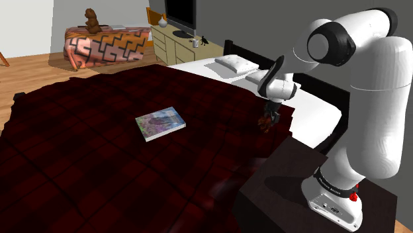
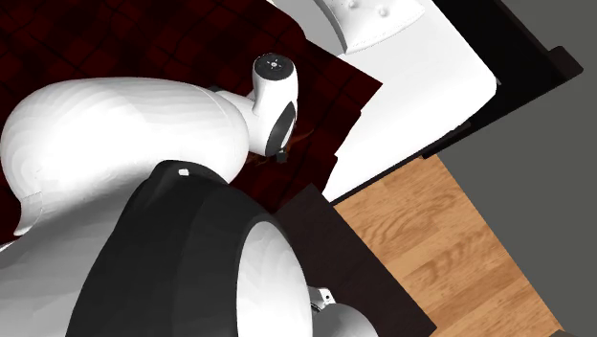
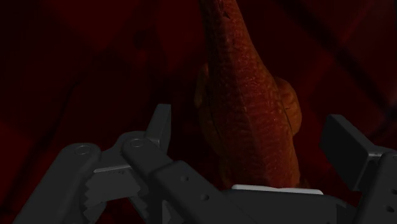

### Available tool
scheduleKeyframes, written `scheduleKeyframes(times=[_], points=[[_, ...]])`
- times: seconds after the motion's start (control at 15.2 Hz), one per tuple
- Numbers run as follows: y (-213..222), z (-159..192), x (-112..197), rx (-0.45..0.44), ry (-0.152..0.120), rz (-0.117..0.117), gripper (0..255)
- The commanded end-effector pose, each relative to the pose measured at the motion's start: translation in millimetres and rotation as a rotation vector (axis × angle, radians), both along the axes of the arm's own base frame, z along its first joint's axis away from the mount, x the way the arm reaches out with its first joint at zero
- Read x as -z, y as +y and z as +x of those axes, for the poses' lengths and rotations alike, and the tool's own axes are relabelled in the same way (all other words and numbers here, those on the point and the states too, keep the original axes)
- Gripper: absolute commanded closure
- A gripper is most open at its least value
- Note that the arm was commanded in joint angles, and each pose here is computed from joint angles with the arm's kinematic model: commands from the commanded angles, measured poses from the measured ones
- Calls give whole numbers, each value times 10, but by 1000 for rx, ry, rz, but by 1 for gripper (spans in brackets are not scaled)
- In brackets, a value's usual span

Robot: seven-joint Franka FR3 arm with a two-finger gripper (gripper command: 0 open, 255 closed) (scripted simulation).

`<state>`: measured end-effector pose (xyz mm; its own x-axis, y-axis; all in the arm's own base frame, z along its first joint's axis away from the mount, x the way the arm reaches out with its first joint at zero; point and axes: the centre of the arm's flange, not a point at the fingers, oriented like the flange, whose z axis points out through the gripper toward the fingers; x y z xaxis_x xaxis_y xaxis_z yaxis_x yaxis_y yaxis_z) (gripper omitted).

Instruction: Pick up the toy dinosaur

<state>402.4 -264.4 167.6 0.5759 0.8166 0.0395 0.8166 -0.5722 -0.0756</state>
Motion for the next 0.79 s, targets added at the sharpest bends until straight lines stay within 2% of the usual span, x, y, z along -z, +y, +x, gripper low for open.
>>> scheduleKeyframes(times=[0.0,0.59,0.73], points=[[-2,-2,17,0,0,0,255],[-2,1,13,0,0,0,255],[-2,1,-92,0,0,0,255]])
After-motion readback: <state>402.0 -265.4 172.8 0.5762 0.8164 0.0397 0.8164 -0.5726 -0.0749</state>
